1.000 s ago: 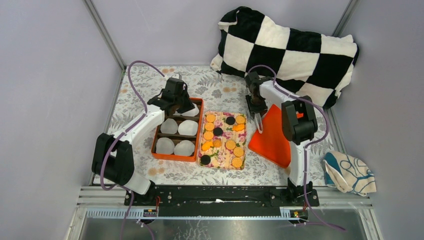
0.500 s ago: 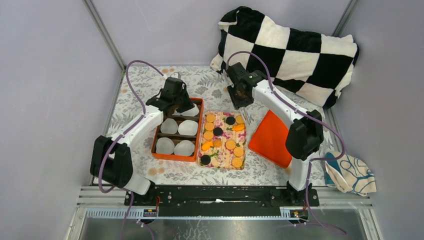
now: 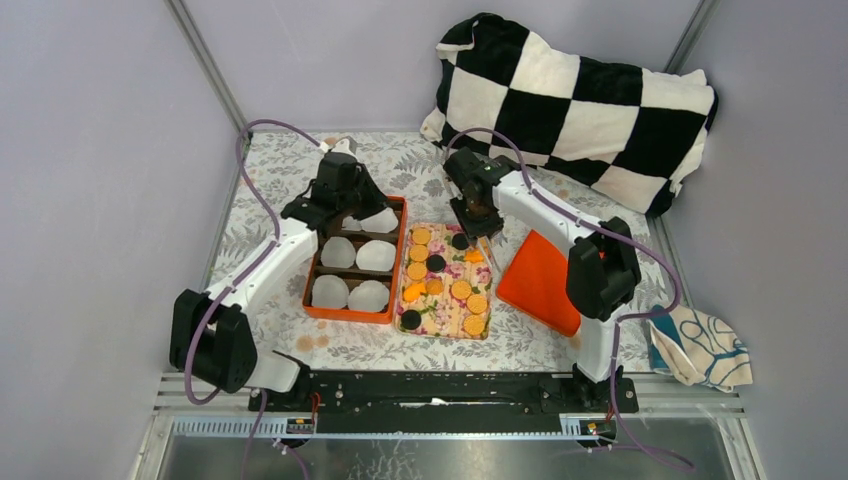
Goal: Pack the cookies
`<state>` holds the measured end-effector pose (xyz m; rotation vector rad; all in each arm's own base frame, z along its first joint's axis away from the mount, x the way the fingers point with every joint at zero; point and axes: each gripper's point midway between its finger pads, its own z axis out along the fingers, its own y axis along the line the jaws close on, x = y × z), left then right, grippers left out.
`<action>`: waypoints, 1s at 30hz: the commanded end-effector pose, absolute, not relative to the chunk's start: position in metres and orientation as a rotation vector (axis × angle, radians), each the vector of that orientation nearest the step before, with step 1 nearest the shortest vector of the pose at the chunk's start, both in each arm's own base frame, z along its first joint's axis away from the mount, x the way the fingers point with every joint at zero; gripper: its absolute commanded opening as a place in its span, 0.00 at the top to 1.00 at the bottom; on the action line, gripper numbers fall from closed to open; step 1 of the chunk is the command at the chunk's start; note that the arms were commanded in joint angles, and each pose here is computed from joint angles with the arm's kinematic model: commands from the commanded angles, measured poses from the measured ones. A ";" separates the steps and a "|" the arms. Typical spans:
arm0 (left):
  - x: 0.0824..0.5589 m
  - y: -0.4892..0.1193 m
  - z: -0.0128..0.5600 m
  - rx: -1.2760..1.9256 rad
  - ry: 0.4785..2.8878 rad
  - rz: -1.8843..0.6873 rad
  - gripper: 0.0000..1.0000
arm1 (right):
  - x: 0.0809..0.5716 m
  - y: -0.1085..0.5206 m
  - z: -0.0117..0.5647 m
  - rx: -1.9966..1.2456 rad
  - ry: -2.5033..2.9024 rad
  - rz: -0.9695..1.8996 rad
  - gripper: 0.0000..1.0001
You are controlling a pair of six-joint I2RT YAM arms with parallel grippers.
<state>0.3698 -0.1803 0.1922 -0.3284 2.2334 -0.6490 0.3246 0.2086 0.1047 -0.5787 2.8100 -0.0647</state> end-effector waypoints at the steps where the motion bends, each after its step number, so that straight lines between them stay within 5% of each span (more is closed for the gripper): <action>1: 0.397 -0.209 0.214 -0.281 2.133 -0.789 0.91 | 0.312 0.238 0.148 -0.642 2.687 0.138 0.67; 10: 0.413 -0.248 0.204 -0.204 2.120 -0.927 0.92 | 0.273 0.275 0.161 -0.772 2.637 0.463 0.67; 30: 0.391 -0.258 0.225 -0.183 2.070 -1.073 0.91 | 0.269 0.297 0.147 -0.832 2.639 0.471 0.69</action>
